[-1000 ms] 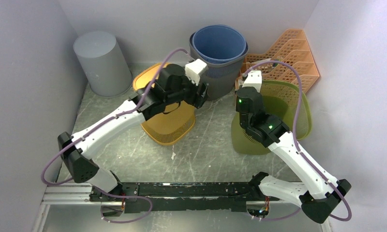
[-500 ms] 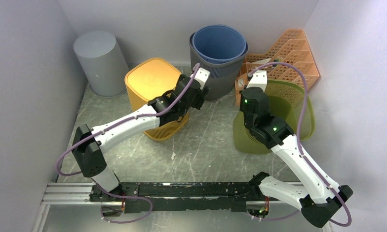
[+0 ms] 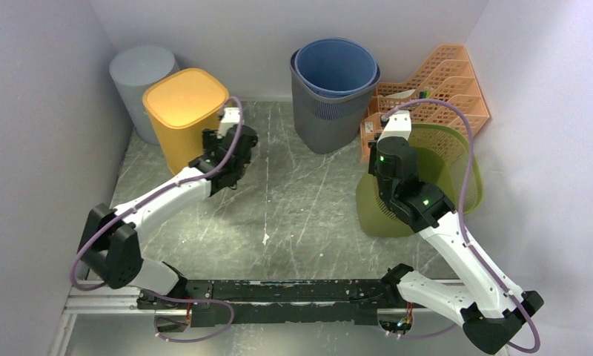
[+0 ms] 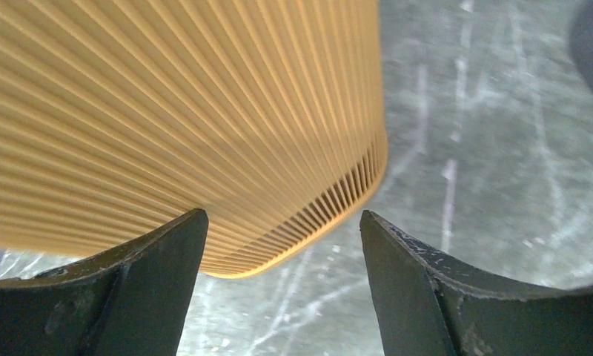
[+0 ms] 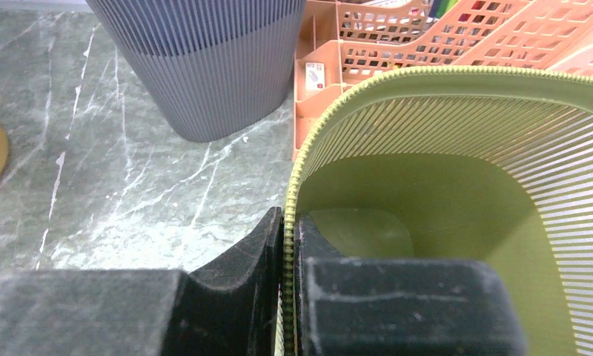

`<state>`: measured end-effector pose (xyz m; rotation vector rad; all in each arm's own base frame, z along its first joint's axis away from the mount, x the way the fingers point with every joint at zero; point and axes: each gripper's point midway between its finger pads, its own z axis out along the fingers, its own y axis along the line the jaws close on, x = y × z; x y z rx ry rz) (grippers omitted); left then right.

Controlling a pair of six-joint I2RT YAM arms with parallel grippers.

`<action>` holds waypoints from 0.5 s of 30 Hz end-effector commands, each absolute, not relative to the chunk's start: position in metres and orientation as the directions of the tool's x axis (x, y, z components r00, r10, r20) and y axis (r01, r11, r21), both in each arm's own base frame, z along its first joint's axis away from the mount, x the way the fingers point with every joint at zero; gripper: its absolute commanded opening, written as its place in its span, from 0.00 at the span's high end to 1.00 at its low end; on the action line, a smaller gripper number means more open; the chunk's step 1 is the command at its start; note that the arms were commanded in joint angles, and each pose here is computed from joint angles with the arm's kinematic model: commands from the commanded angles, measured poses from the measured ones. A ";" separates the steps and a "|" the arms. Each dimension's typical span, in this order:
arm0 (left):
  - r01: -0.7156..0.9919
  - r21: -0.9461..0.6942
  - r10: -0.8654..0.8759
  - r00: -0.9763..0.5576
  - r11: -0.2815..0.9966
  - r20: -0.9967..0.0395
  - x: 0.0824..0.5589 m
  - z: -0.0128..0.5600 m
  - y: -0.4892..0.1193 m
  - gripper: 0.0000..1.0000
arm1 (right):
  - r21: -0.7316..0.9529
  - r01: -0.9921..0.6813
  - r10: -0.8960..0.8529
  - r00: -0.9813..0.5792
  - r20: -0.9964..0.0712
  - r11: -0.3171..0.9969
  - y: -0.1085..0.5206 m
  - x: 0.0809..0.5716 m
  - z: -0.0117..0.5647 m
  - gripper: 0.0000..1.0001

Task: Turn the large container upside down

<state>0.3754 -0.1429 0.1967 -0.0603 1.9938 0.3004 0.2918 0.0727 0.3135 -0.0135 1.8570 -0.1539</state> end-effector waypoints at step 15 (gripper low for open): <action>-0.285 0.007 -0.109 -0.390 0.958 -0.914 0.356 0.224 -0.066 0.15 | -0.104 -0.032 -0.109 -0.277 -0.955 0.994 0.082 0.284 0.335 1.00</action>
